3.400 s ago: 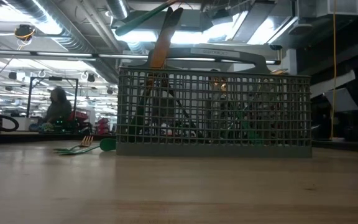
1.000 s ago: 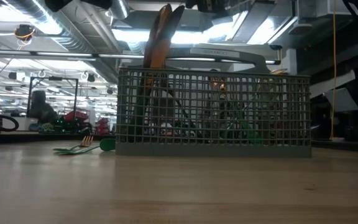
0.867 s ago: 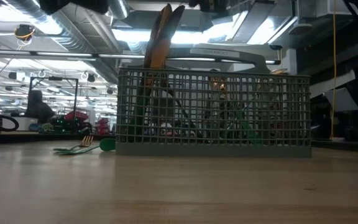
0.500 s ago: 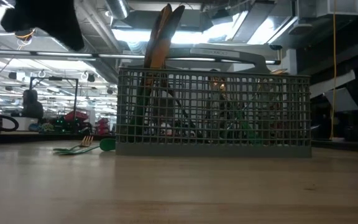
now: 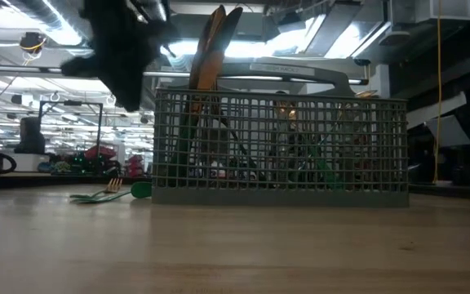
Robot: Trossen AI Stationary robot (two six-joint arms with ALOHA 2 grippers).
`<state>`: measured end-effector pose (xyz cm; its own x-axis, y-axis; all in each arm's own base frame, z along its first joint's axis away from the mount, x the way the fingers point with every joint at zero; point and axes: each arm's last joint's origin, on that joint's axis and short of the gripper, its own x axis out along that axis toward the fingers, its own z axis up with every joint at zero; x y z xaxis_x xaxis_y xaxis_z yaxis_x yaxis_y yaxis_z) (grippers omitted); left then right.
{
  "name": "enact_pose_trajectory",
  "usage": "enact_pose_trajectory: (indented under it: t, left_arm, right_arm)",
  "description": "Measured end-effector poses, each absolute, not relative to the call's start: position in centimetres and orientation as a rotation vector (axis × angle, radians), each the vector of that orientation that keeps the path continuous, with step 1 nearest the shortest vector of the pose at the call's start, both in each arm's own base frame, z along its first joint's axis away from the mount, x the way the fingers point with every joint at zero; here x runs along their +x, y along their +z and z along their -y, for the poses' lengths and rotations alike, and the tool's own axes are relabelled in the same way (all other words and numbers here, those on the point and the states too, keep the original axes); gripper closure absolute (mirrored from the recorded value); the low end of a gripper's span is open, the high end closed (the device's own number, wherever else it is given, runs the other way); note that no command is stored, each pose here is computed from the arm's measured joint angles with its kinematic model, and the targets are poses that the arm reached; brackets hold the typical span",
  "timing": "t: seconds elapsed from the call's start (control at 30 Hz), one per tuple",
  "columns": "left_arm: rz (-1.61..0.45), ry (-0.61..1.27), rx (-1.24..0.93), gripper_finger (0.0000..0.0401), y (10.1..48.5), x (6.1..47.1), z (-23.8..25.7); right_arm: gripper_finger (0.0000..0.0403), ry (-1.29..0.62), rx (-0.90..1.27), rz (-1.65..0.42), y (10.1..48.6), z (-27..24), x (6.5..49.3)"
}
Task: Sort silverware
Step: Put the green fork into the gray utensil holder
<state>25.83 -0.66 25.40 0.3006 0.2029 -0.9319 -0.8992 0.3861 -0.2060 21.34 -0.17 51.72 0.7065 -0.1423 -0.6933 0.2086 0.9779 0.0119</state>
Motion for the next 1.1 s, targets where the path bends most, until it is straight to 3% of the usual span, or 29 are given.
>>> enact_pose_trajectory:
  t: [0.3, 0.57, 0.83, 1.0, 1.1]
  left_arm:
    - [-0.901, 0.872, -0.998, 0.0372, 22.5, 26.2, -3.9]
    - [-0.9, 0.715, -0.815, 0.0372, 20.6, 26.6, -4.0]
    - [-0.97, 0.627, -0.648, 0.0372, 20.1, 26.2, -4.1]
    - [-1.038, 0.751, -0.878, 0.0372, 19.7, 25.2, -3.9]
    - [-1.062, 0.733, -0.92, 0.0372, 19.7, 25.2, -3.4]
  right_arm:
    - [0.0281, -0.183, -0.005, -0.818, 49.1, 0.3, 19.7]
    - [0.0281, -0.147, 0.01, -0.809, 44.8, 0.1, 19.9]
    - [0.0281, -0.13, 0.044, -0.79, 44.1, 0.1, 20.0]
    - [0.0281, -0.131, 0.048, -0.79, 44.1, 0.1, 20.0]
    - [0.0281, -0.132, 0.052, -0.79, 44.1, 0.1, 20.0]
